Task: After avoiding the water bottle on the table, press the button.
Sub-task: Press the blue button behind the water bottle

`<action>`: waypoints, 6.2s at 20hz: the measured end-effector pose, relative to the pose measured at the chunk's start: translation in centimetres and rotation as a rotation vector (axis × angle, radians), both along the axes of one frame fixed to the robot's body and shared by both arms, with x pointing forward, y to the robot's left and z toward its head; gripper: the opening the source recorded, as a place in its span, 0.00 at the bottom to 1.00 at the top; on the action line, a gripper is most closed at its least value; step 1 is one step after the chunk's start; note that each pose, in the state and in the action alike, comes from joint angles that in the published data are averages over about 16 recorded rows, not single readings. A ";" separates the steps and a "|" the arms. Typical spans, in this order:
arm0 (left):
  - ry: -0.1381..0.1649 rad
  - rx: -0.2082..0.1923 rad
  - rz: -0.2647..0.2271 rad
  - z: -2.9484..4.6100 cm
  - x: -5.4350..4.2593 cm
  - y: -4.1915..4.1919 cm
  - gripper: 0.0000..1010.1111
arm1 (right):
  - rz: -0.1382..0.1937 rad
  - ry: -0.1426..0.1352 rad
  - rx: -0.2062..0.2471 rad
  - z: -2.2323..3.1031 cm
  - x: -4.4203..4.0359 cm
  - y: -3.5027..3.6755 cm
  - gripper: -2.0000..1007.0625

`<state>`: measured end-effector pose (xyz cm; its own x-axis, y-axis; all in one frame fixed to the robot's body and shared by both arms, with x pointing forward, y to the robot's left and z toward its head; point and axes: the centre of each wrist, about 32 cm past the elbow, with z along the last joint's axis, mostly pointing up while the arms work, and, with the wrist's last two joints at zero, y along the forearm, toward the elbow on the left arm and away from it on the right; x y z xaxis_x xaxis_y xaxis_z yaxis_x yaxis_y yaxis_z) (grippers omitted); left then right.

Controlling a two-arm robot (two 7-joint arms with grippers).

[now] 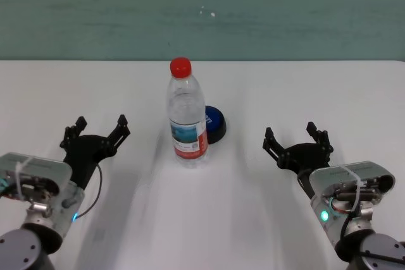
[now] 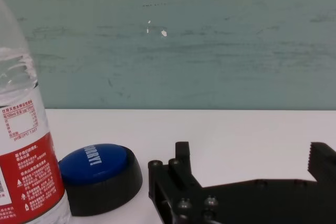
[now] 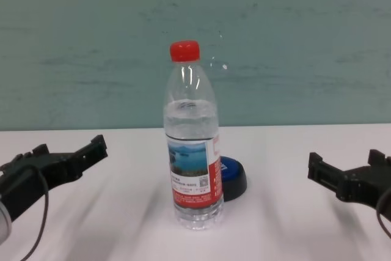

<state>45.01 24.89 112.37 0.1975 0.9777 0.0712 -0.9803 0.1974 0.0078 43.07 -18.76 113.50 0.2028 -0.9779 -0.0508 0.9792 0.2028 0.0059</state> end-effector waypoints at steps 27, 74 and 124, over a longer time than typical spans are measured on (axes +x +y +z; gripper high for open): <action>-0.017 0.005 -0.060 0.06 -3.22 2.40 1.00 | 0.000 0.000 0.000 0.00 0.00 0.00 1.00; -0.049 0.019 -0.195 0.40 -6.73 1.05 1.00 | 0.000 0.000 0.000 0.00 0.00 0.00 1.00; -0.055 0.016 -0.207 0.00 -5.95 -1.28 1.00 | 0.000 0.000 0.000 0.00 0.00 0.00 1.00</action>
